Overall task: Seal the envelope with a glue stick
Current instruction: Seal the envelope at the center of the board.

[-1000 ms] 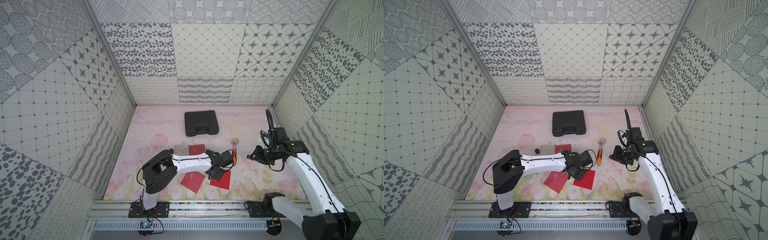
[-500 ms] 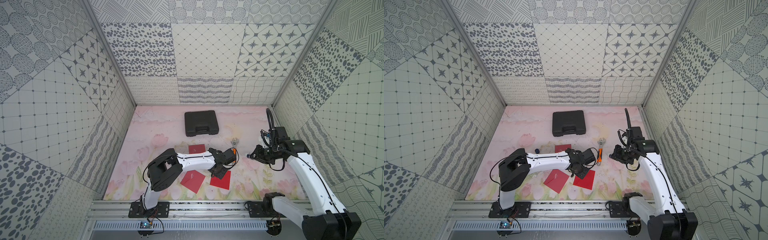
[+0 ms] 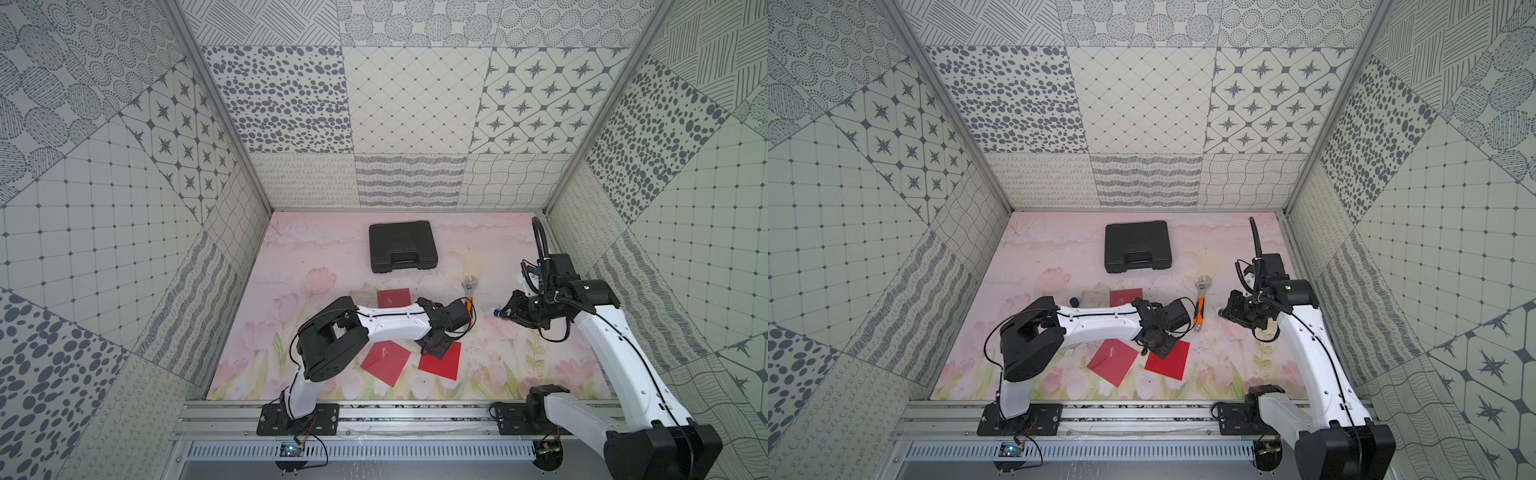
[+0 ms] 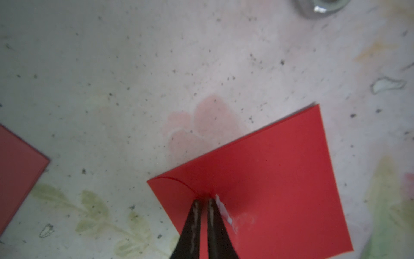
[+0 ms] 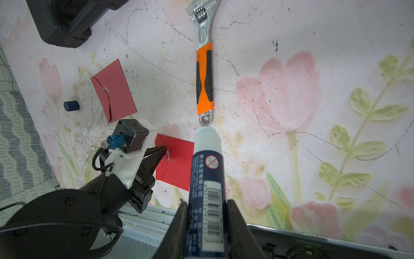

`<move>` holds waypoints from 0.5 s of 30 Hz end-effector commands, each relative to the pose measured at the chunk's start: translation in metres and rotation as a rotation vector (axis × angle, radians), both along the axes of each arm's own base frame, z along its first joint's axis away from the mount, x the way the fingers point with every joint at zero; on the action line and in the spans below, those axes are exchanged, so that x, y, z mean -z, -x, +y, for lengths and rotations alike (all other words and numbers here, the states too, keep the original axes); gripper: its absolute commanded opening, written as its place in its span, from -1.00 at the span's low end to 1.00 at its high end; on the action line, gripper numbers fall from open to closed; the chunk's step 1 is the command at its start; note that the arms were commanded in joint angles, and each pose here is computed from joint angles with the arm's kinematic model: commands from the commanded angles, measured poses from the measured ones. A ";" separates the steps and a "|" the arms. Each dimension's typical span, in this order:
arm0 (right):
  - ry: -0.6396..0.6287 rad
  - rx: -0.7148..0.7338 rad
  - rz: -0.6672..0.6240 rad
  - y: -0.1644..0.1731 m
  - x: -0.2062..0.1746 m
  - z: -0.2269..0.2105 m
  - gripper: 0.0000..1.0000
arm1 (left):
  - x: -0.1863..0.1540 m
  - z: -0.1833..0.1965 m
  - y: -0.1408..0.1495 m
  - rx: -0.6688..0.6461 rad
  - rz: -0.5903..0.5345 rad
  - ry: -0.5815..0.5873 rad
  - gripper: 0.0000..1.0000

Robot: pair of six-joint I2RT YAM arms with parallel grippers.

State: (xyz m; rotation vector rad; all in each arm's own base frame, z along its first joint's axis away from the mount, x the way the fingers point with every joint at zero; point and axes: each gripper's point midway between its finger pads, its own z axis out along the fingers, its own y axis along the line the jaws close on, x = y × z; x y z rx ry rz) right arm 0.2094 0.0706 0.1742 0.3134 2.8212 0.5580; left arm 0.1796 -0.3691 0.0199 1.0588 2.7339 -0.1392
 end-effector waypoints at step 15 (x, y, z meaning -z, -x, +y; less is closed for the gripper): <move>0.002 -0.013 -0.007 -0.006 -0.004 0.000 -1.00 | -0.015 -0.001 0.007 -0.038 0.050 0.095 -0.77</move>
